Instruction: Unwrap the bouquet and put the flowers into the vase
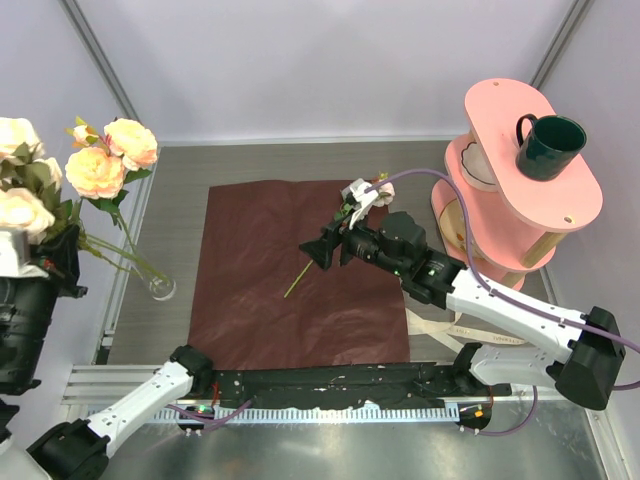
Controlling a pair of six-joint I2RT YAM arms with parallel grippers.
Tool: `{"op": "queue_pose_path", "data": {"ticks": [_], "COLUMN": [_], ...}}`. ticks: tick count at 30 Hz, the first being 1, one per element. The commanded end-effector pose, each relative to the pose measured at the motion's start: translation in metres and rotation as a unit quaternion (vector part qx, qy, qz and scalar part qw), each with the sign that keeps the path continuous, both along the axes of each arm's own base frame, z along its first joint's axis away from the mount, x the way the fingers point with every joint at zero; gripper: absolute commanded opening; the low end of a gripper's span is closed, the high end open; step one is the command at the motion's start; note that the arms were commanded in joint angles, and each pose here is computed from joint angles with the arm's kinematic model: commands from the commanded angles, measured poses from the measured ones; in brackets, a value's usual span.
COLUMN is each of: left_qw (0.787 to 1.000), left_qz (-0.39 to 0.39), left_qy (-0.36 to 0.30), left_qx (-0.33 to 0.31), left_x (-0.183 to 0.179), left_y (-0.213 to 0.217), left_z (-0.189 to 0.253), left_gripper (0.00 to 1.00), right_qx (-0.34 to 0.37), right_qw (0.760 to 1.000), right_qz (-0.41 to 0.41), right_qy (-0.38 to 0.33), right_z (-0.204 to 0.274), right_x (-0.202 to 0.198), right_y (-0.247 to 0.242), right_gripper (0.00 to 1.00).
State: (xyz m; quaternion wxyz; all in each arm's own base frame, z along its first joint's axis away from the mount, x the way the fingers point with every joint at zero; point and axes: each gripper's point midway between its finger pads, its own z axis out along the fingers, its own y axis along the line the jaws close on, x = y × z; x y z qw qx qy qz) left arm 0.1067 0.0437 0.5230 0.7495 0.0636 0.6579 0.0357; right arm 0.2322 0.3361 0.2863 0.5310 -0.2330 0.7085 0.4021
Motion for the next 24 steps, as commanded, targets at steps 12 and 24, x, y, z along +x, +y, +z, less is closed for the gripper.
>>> {"op": "queue_pose_path", "data": {"ticks": [12,24], "left_qw": [0.996,0.984], "left_qz": [0.073,0.166], "left_qy": [-0.029,-0.062], "left_qx": [0.032,-0.010], "left_x": [0.031,0.040], "left_y": [0.007,0.028], "left_z": [0.012,0.006], "left_gripper": [0.00,0.00], "right_qx": [0.012,0.017], "right_qw": [1.000,1.000], "right_qz": [0.001,0.005], "right_qy": [0.008,0.016], "right_z": [-0.001,-0.004], "right_x": [0.004,0.005], "right_y": [0.001,0.002], "right_gripper": [0.75,0.75]}}
